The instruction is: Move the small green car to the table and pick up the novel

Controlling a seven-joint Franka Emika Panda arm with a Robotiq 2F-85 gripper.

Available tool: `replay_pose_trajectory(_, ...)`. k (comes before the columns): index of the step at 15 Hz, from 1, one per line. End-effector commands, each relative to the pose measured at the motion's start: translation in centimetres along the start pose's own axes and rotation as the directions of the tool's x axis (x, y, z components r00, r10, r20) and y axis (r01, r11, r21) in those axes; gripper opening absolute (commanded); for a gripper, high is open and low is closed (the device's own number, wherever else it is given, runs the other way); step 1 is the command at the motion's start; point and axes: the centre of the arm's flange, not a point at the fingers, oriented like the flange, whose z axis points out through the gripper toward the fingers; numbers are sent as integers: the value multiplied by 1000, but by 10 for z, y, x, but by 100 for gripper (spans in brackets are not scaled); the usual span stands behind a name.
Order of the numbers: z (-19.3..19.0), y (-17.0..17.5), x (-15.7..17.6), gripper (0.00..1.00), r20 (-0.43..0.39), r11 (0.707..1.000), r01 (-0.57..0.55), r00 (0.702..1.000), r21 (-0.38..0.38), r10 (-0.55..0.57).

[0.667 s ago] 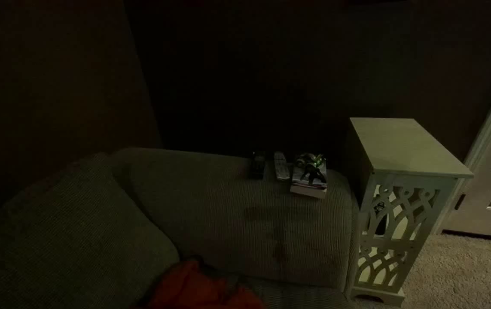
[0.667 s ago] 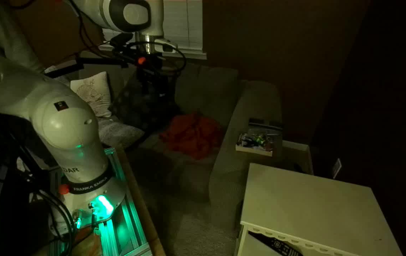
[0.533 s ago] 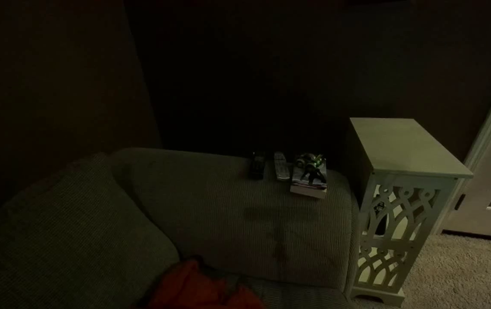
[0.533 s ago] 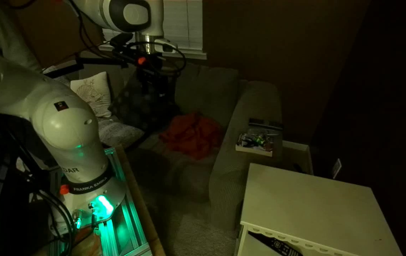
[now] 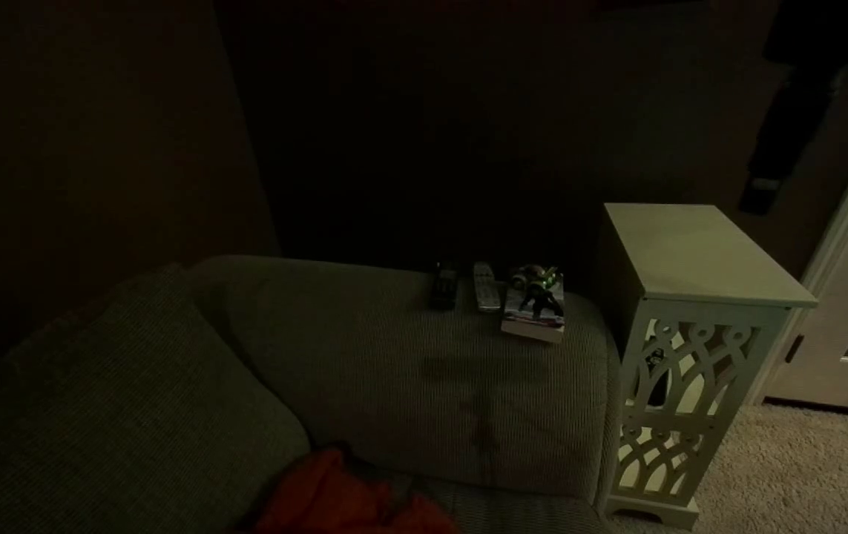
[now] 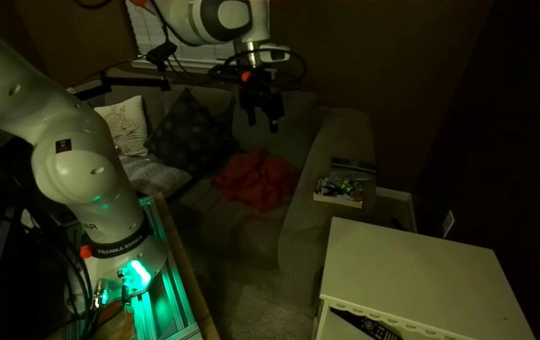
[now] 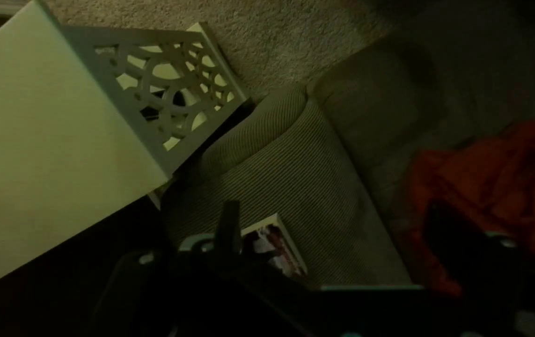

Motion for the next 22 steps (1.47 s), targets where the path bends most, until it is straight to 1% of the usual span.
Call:
replay_pose_trajectory(1, 9, 27, 90, 100, -21, 998, -47, 999, 35, 48)
replay_pose_trajectory(2, 10, 33, 109, 100, -13, 994, -54, 998, 98, 56)
replay_pose_trajectory(3, 7, 26, 54, 100, -27, 998, -46, 999, 32, 47)
replay_pose_trajectory(5, 16, 36, 81, 100, -15, 996, -60, 998, 60, 61)
replay_pose_trajectory(6, 20, 37, 89, 100, -9, 996, -61, 998, 64, 62)
replay_pose_trajectory(9, 22, 34, 95, 100, -7, 996, -58, 998, 68, 59)
replay_pose_trajectory(10, 28, 41, 109, 100, -17, 993, -81, 996, 91, 83)
replay_pose_trajectory(11, 39, 50, 131, 100, -18, 990, -107, 994, 93, 109)
replay_pose_trajectory(12, 46, 58, 146, 100, -29, 988, -125, 991, 86, 128)
replay_pose_trajectory(13, 56, 72, 166, 100, -21, 988, -136, 990, 70, 137)
replay_pose_trajectory(14, 65, 87, 177, 100, -8, 990, -127, 992, 66, 128)
replay_pose_trajectory(15, 75, 103, 186, 100, 32, 989, -137, 990, 60, 135)
replay_pose_trajectory(17, 100, 131, 208, 100, 95, 987, -140, 987, 78, 133)
replay_pose_trajectory(19, 133, 152, 229, 100, 166, 986, -107, 982, 124, 86)
replay_pose_trajectory(20, 148, 158, 239, 100, 188, 984, -87, 981, 158, 57)
replay_pose_trajectory(21, 165, 165, 247, 100, 206, 978, -83, 978, 190, 43)
replay_pose_trajectory(22, 179, 170, 256, 100, 244, 973, -106, 968, 207, 54)
